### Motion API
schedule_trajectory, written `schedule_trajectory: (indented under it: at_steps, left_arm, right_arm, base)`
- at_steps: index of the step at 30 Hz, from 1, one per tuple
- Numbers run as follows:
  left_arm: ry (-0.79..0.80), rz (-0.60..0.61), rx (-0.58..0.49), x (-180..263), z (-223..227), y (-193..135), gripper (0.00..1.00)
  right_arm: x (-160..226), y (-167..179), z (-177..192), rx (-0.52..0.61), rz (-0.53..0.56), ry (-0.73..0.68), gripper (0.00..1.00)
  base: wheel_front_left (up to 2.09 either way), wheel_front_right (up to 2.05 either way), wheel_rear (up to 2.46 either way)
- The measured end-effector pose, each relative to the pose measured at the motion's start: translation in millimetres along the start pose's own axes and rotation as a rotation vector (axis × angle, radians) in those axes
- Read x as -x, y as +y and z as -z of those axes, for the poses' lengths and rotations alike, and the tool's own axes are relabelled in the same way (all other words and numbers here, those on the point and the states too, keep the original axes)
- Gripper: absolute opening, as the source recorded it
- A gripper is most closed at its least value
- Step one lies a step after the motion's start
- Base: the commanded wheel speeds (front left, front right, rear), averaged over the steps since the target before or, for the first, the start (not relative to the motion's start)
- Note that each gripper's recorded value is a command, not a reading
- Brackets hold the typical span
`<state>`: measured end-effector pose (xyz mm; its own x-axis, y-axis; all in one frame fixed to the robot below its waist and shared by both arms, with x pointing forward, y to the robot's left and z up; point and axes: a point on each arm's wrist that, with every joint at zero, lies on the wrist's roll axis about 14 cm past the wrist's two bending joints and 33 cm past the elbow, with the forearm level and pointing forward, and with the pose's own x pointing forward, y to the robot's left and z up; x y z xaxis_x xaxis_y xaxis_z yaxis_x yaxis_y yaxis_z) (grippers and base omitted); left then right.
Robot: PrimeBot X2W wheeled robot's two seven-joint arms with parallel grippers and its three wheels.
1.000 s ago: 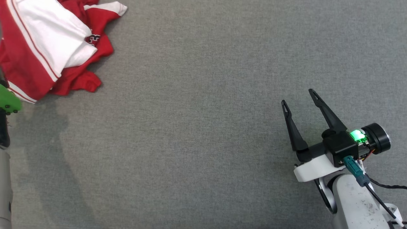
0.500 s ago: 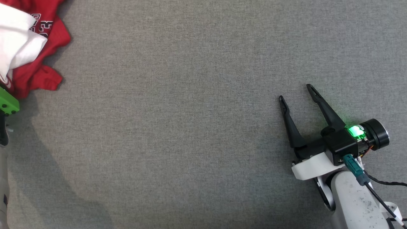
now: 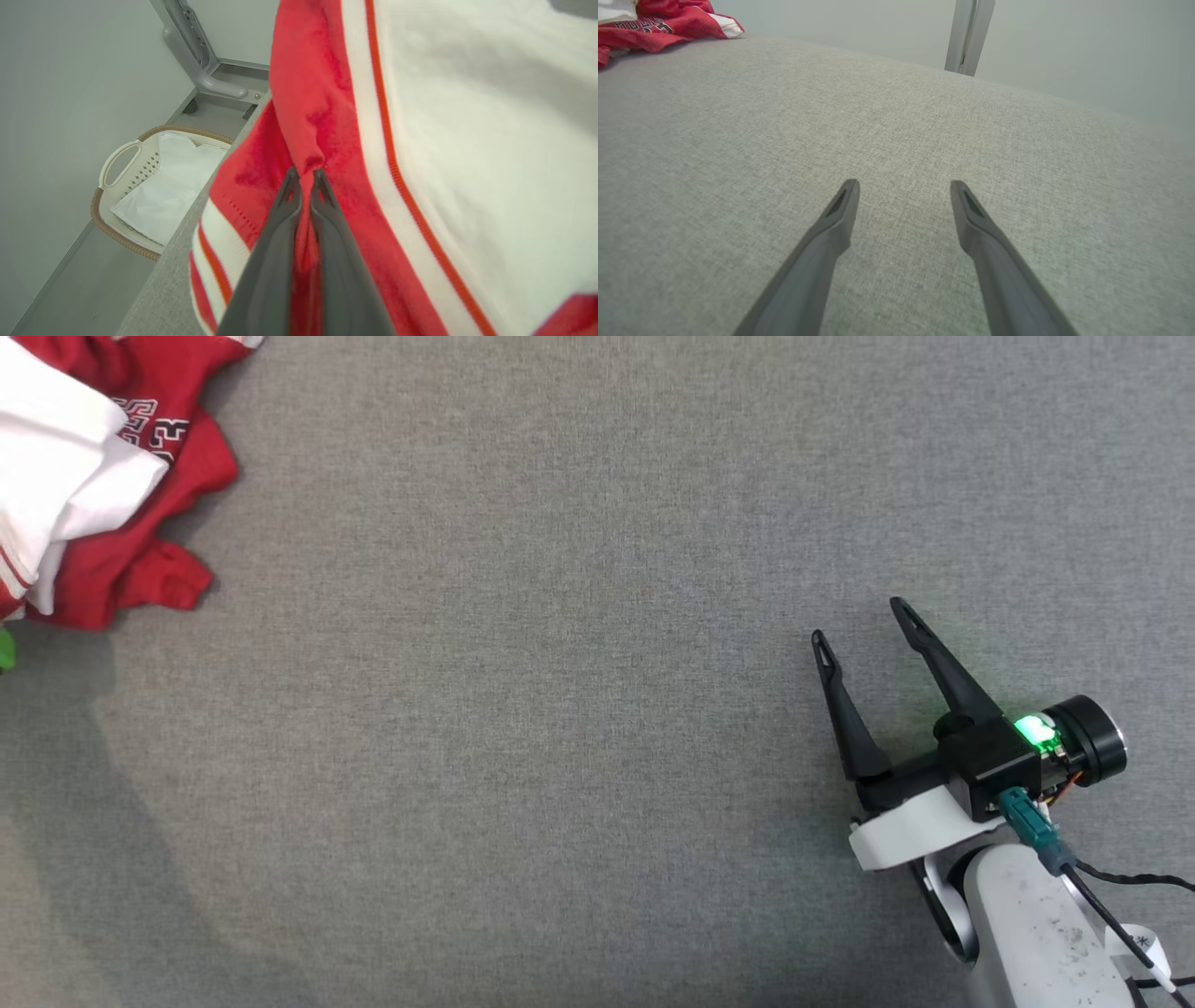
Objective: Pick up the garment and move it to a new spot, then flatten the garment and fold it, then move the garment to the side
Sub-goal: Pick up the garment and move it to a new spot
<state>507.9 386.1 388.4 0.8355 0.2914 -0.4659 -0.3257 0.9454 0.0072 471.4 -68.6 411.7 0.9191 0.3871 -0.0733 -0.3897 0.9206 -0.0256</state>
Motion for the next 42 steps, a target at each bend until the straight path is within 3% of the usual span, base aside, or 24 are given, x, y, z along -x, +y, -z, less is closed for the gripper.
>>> schedule_trajectory:
  at_steps: [9,15,22,30,37,42]
  left_arm:
    - [-0.194,0.050,-0.120,29,-87,6,0.00]
    - [-0.366,0.140,-0.221,60,-163,-22,0.00]
    - [-0.531,0.332,-0.354,112,-221,-98,0.00]
    - [-0.725,0.639,-0.450,193,-262,-222,0.00]
    - [-0.880,0.997,-0.398,291,-265,-341,0.00]
    - [-0.879,1.178,-0.304,323,-244,-392,0.00]
  right_arm:
    - [18,1,-30,-0.026,0.019,-0.050,1.00]
    - [39,-5,-51,-0.036,0.054,-0.083,1.00]
    - [69,-18,-74,-0.042,0.121,-0.131,1.00]
    - [115,-48,-87,-0.038,0.252,-0.163,1.00]
    - [154,-80,-91,-0.028,0.386,-0.176,1.00]
    - [166,-93,-91,-0.031,0.436,-0.179,1.00]
  base:
    - [0.00,0.00,0.00]
    - [0.00,0.00,0.00]
    - [0.00,0.00,0.00]
    - [0.00,0.00,0.00]
    - [0.00,0.00,0.00]
    - [0.00,0.00,0.00]
